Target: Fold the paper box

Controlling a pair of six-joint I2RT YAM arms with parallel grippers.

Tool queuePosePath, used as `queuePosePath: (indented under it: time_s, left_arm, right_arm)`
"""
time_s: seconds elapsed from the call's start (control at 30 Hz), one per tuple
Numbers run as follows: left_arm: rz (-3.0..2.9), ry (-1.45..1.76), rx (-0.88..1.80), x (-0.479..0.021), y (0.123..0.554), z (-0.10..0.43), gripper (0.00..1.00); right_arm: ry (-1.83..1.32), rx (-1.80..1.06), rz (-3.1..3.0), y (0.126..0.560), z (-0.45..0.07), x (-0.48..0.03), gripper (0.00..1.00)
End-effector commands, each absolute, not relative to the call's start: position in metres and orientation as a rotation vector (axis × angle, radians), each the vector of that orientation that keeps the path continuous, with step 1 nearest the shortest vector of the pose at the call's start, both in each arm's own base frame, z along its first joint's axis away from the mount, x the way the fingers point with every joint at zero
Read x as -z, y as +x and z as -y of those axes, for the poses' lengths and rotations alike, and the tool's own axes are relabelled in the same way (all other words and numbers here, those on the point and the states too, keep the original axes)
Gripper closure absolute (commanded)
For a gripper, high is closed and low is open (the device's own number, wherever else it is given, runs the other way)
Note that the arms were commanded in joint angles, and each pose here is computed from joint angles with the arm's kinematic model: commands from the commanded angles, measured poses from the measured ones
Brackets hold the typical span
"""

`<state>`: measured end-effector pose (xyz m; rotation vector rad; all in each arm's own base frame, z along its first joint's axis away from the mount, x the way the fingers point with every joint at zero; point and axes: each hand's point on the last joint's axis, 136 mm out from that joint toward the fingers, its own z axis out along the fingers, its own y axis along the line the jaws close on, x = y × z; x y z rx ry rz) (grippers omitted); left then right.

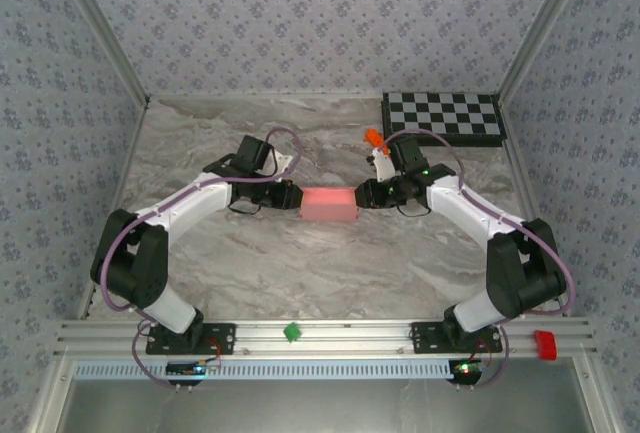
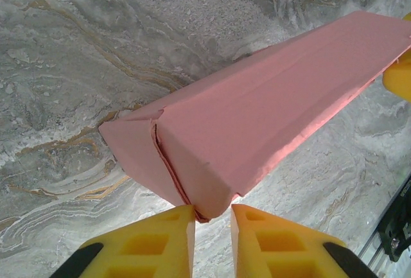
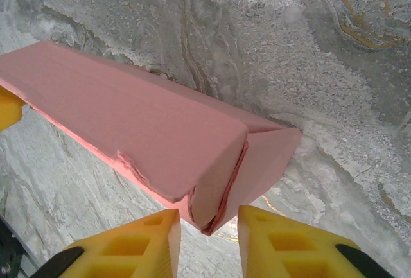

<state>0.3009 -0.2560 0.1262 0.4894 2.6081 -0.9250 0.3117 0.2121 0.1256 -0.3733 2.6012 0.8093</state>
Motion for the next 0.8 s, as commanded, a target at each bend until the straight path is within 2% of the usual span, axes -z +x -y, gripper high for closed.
queuePosePath:
  time_s: [0.0,0.1,0.33,0.53,0.77]
  left_arm:
    - [-2.54,0.52,0.935,-0.152,0.304,0.26,0.76]
    - [-2.529,0.524,0.927,-0.156,0.303,0.257,0.72]
    - [-2.417,0.515,1.001,-0.184,0.305,0.259,0.54]
    - [-2.393,0.381,1.023,-0.193,0.324,0.257,0.48]
    - [-2.463,0.256,1.027,-0.177,0.341,0.259,0.47]
  right_arm:
    - [-0.403,-0.807,-2.563,0.312,-0.213,-0.143,0.67]
    - [-0.404,-0.808,-2.549,0.312,-0.212,-0.146,0.63]
    - [-0.38,-0.866,-2.478,0.316,-0.213,-0.161,0.56]
    - [-0.311,-0.925,-2.425,0.329,-0.216,-0.174,0.5]
    - [-0.239,-0.897,-2.461,0.341,-0.214,-0.169,0.5]
